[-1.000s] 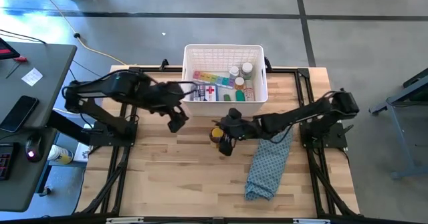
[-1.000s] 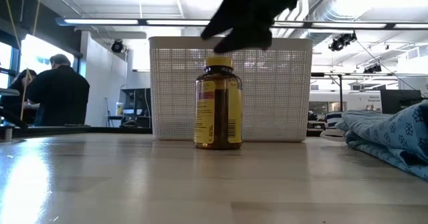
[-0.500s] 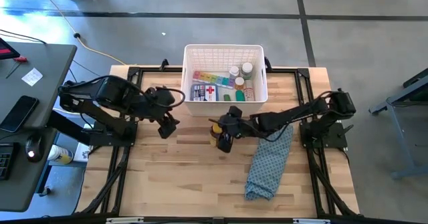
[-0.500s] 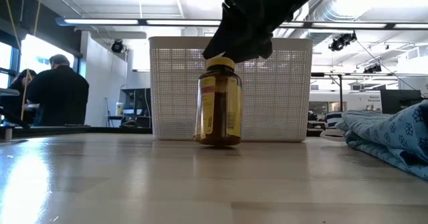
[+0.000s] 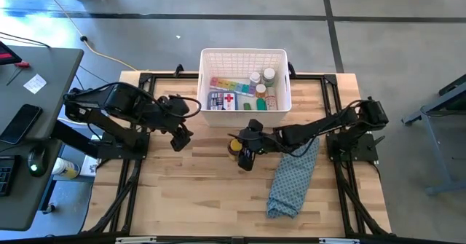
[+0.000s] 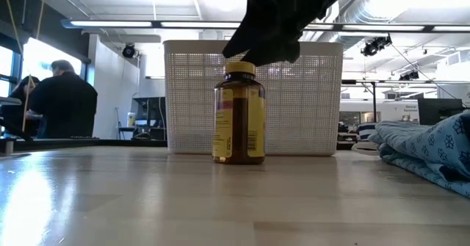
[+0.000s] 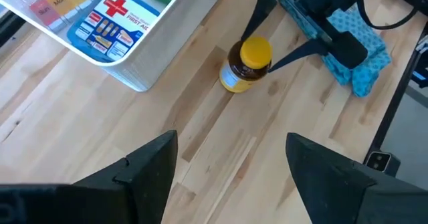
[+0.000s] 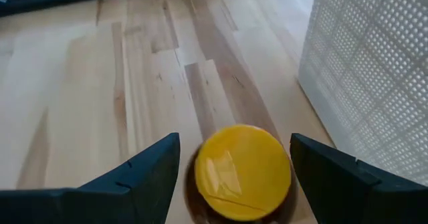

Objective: Pick & place medical supplies in basket/bin
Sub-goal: Put the yellow pill bottle into the white bin

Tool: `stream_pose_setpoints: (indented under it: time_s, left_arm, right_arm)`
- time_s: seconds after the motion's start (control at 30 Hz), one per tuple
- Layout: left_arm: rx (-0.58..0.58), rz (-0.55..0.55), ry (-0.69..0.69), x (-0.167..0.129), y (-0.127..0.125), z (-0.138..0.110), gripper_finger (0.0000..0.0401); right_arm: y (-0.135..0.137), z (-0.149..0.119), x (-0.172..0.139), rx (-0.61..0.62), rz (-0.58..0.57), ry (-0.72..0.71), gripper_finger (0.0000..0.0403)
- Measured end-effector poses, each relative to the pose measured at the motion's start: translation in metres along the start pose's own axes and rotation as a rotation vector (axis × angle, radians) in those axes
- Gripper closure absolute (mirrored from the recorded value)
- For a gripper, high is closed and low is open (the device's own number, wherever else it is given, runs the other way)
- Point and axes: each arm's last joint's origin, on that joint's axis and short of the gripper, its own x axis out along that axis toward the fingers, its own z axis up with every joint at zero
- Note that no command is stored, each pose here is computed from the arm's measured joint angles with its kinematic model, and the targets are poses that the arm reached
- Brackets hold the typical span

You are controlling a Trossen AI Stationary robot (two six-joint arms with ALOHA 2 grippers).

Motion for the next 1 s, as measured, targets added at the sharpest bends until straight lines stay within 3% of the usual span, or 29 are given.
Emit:
stream_pose_setpoints:
  time_s: [0.4, 0.67, 1.0]
  left_arm:
    - [0.002, -0.011, 0.019, 0.0, 0.0, -0.001, 0.0091]
    - [-0.012, -0.028, 0.039, 0.0, -0.001, -0.001, 0.0091]
    - [-0.024, -0.028, 0.04, 0.0, -0.001, -0.001, 0.0091]
  right_arm:
    - [0.0, -0.012, 0.013, -0.025, -0.004, 0.066, 0.0126]
    - [0.0, -0.012, 0.017, -0.038, -0.074, 0.021, 0.0126]
    - [-0.001, -0.011, 0.017, -0.033, -0.055, 0.022, 0.0139]
